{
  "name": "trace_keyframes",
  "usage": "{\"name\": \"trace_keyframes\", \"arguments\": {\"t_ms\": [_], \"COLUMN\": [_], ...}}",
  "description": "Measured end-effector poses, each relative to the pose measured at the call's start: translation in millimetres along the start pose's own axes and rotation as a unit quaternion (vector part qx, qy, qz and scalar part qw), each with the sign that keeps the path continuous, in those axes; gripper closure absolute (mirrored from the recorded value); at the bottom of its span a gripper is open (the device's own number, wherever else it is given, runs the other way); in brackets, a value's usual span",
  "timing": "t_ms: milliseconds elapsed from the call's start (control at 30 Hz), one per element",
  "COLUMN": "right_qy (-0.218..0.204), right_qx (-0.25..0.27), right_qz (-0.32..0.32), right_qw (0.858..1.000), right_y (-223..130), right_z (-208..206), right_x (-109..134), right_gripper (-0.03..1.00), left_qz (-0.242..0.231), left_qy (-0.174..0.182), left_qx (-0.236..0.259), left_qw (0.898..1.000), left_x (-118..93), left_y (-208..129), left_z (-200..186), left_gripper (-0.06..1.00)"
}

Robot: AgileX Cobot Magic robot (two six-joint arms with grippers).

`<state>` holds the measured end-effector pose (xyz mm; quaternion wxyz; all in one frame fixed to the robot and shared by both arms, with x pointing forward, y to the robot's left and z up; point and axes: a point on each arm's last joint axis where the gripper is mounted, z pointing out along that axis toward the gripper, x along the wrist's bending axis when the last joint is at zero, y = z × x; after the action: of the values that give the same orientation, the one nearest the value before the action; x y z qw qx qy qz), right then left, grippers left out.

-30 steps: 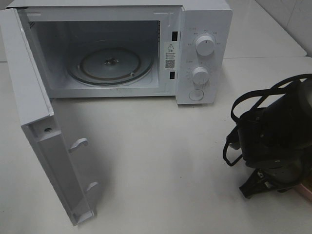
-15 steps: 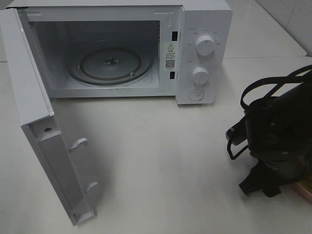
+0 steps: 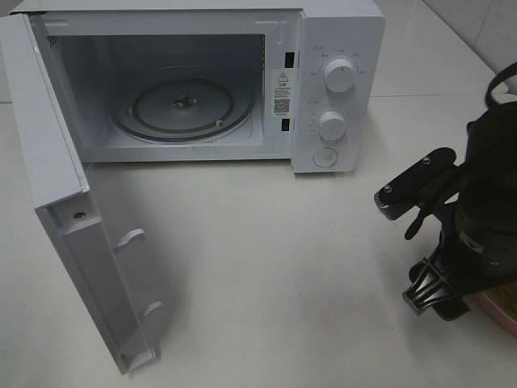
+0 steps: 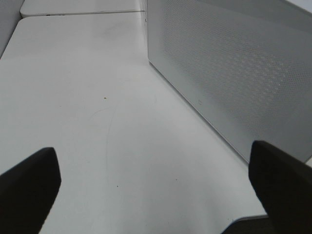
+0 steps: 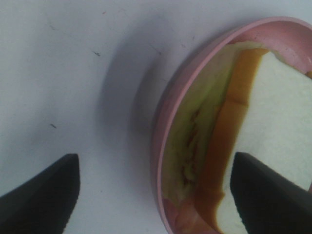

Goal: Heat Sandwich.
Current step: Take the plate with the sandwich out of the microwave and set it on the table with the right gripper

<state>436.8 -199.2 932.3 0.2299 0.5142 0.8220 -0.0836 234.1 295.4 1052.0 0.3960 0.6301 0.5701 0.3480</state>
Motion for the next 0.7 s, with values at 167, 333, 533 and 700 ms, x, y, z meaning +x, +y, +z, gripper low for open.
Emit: {"name": "trace_keyframes", "arguments": {"t_ms": [167,333,533,700], "right_qy": [0.030,0.066,0.094,0.115], "right_qx": [-0.030,-0.055,-0.083,-0.101], "right_qz": [-0.012,-0.026,-0.037,-0.050], "right_qw": [0.999,0.996,0.991,0.987], "right_y": [-5.5,-15.3,-29.2,-42.7], "right_z": [-19.8,-40.7,-61.7,-79.3], "right_x": [-7.4,-14.6,-23.8,-32.2], "right_gripper": [0.13,0.13,0.13,0.13], "left_qz": [0.000,0.000,0.000,0.000], "left_qy": [0.000,0.000,0.000,0.000], "left_qx": [0.000,0.000,0.000,0.000], "left_qw": [1.000,1.000,1.000,1.000], "left_x": [0.0,0.0,0.0,0.0], "left_y": [0.0,0.0,0.0,0.0], "left_z": [0.0,0.0,0.0,0.0], "left_gripper": [-0.03,-0.03,-0.03,-0.03]}}
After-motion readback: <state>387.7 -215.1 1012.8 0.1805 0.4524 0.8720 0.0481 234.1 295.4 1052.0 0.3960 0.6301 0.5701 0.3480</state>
